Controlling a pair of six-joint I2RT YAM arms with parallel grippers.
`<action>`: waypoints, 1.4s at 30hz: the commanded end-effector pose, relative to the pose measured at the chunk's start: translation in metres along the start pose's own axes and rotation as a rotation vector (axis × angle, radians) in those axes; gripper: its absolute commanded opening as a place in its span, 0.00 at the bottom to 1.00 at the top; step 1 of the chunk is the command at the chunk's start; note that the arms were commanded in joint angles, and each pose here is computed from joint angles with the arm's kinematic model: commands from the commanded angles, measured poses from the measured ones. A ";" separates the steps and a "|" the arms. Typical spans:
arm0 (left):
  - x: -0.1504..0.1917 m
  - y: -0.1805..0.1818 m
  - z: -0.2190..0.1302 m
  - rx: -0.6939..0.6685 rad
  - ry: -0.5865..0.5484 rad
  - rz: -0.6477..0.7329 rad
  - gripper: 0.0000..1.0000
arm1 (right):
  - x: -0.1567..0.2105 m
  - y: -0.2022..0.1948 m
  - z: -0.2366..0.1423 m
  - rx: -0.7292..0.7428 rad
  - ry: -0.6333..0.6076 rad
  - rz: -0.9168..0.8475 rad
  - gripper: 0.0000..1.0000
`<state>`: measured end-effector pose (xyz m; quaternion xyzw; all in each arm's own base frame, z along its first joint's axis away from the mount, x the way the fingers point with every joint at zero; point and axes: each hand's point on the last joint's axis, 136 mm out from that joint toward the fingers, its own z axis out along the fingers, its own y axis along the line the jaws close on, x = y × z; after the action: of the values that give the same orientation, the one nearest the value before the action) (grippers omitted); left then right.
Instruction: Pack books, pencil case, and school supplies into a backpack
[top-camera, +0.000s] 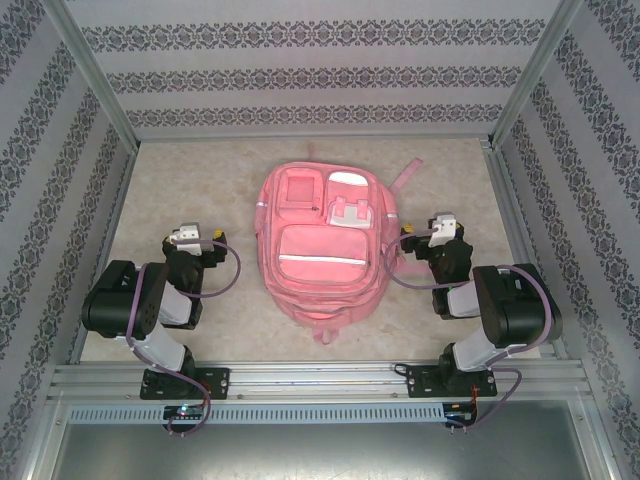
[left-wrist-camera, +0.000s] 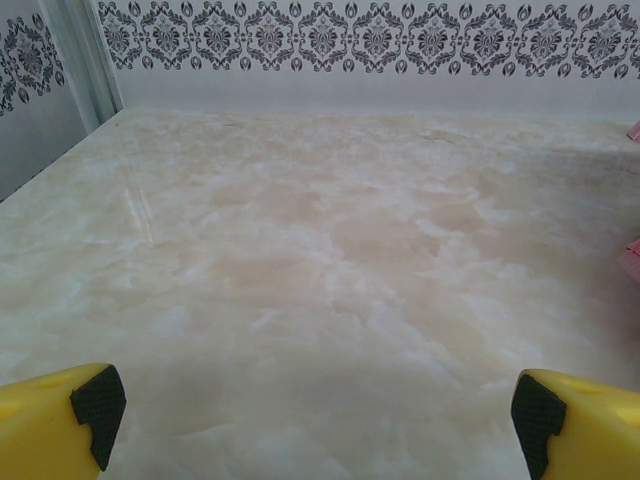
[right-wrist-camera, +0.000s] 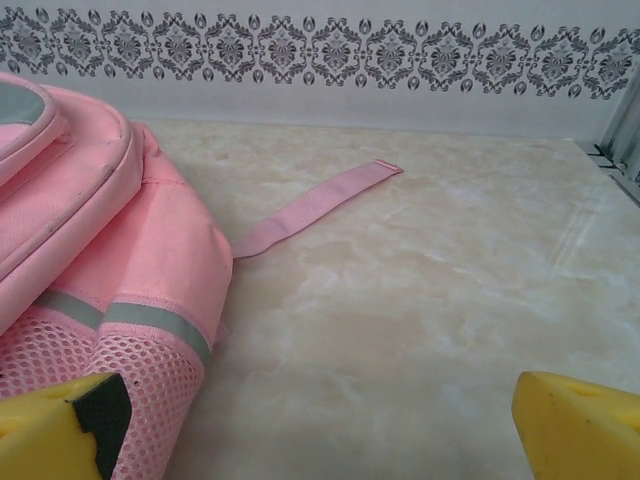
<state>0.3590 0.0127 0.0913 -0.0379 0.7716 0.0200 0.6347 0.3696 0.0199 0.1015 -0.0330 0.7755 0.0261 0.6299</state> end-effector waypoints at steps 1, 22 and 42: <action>-0.013 0.006 -0.001 -0.021 -0.057 -0.025 1.00 | -0.010 0.009 0.002 -0.045 -0.025 -0.026 0.98; -0.013 0.006 -0.001 -0.020 -0.056 -0.025 1.00 | -0.009 0.009 0.002 -0.045 -0.022 -0.028 0.98; -0.013 0.006 -0.001 -0.021 -0.056 -0.025 1.00 | -0.010 0.009 0.003 -0.047 -0.017 -0.029 0.98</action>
<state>0.3593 0.0128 0.0929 -0.0381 0.7695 0.0200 0.6372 0.3685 0.0227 0.0955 -0.0449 0.7835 0.0270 0.6192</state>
